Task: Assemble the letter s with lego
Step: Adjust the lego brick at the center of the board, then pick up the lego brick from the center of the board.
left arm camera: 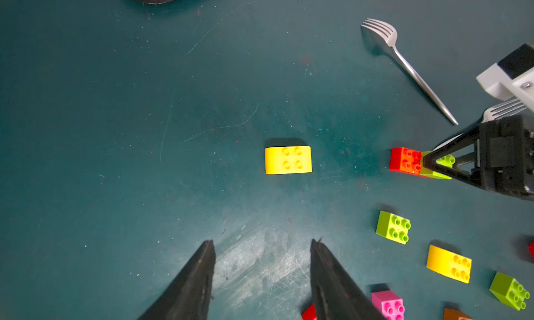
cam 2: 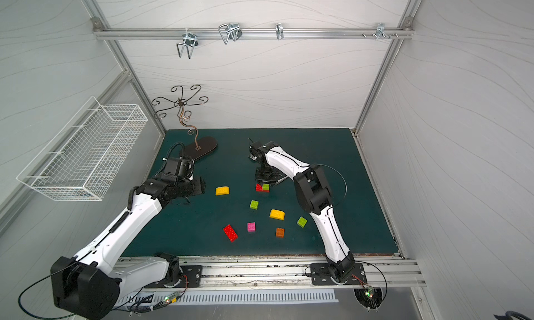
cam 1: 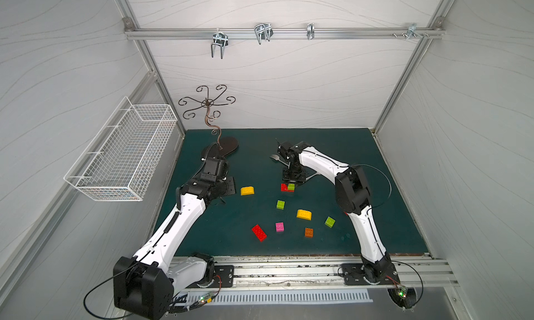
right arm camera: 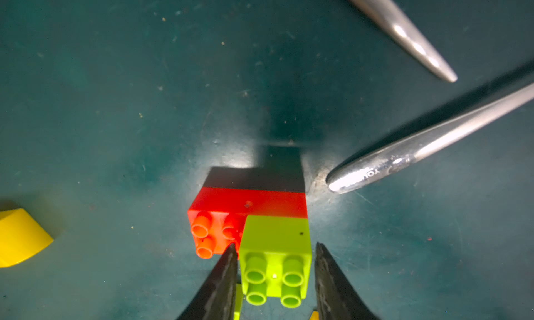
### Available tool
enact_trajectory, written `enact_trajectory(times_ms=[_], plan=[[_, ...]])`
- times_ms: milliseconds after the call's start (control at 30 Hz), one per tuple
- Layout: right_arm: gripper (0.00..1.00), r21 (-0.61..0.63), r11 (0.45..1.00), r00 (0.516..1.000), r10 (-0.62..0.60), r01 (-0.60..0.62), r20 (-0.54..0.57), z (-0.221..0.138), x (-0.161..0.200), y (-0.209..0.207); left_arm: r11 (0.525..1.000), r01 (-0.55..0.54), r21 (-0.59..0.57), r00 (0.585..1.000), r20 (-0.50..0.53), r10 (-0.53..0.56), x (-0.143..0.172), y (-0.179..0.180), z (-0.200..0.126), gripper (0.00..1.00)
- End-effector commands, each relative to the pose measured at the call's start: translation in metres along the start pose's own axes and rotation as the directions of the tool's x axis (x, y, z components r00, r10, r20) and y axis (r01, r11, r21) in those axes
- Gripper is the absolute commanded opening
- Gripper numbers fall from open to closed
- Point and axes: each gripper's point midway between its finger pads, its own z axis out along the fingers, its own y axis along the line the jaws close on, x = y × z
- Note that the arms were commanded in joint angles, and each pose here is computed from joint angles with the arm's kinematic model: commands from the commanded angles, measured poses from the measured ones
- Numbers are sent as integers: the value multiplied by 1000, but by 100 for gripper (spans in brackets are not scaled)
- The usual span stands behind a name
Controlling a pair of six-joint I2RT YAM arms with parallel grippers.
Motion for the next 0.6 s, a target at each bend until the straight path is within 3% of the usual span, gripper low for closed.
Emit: enact_trajectory(times_ms=[0,200,267,333,433,567], plan=[[52,-7,1000,1000,-5,5,24,-27,0,-3,1000,10,13,1000,29,-11,-12,-4,-5,58],[58,-50,999,998,9,-6,59,-68,11,-16,999,6,47,1000,11,-6,-10,-10,0,58],[58,-66,998,997,27,-22,74,-82,16,-31,991,-20,133,1000,-17,23,-7,-31,4,51],[58,-79,996,995,50,-43,85,-92,24,-52,981,-110,157,990,-72,123,3,-58,8,47],[58,-85,993,991,90,-82,97,-102,34,-84,942,-305,138,939,-123,322,22,-107,11,50],[58,-108,986,984,142,-130,112,-117,51,-125,916,-345,203,905,-187,382,48,-167,32,53]])
